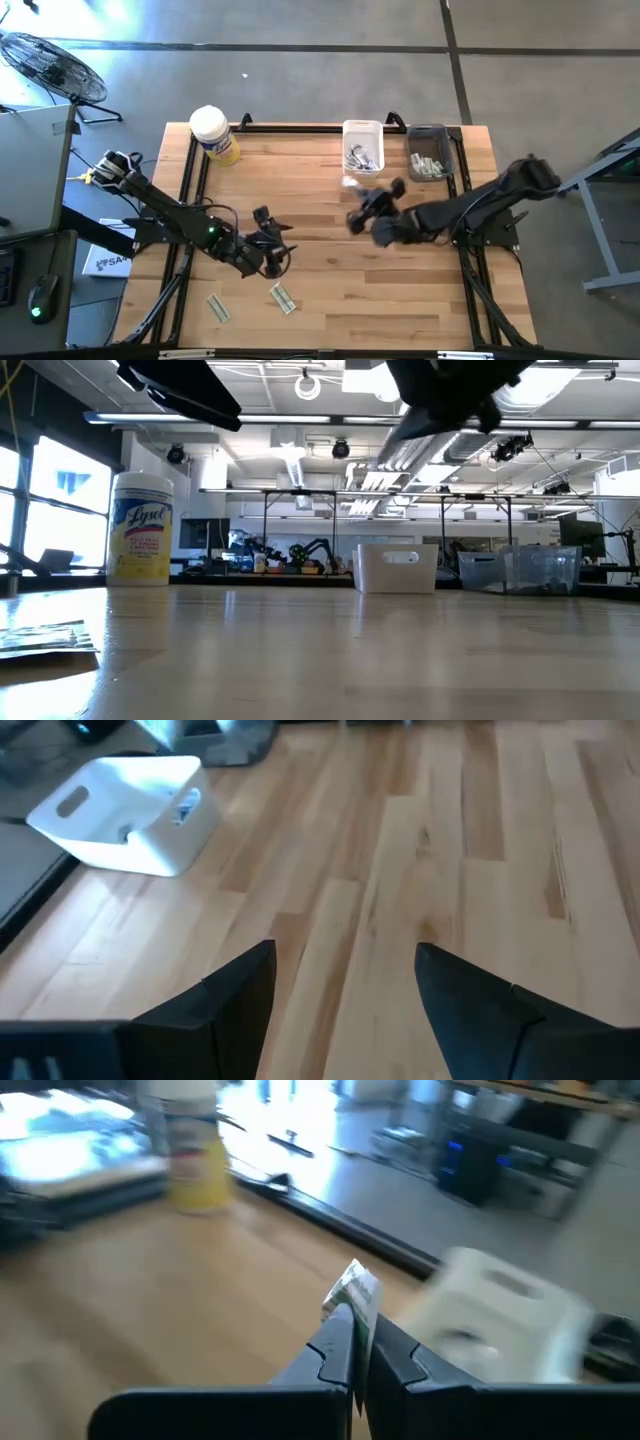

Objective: Pick & Place First Aid Supplies
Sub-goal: Put the green bandage into the black bin

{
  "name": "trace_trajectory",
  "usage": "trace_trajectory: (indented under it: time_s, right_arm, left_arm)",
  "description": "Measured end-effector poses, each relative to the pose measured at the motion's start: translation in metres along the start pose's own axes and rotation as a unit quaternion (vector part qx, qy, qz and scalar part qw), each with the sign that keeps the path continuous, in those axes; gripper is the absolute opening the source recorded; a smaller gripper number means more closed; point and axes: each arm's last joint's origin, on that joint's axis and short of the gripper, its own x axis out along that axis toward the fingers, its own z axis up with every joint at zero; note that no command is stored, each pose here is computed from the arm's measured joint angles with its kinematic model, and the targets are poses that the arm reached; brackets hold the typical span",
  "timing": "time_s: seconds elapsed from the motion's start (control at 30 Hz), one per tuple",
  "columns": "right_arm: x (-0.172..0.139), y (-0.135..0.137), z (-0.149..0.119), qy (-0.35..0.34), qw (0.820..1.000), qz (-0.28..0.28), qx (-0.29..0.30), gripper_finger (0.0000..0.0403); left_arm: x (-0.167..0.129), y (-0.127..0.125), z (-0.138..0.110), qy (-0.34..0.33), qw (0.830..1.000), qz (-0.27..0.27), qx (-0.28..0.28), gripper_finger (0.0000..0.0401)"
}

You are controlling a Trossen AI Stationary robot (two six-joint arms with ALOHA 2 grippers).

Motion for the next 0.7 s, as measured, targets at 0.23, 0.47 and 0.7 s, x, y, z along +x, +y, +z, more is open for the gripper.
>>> trace_trajectory:
  time_s: [0.23, 0.47, 0.7]
  right_arm:
    - [0.005, -0.077, 0.014, 0.065, 0.989, -0.131, 0.004, 0.0001]
    - [0.026, -0.13, -0.007, 0.141, 0.968, -0.208, -0.002, 0.0001]
    - [0.037, -0.172, -0.032, 0.192, 0.937, -0.29, -0.021, 0.0008]
  left_arm:
    - [0.001, -0.001, -0.001, 0.005, 1.0, -0.007, 0.006, 0.0236]
    - [0.001, -0.001, -0.001, 0.005, 1.0, -0.007, 0.005, 0.0236]
    - [0.001, -0.002, -0.001, 0.01, 1.0, -0.022, 0.004, 0.0236]
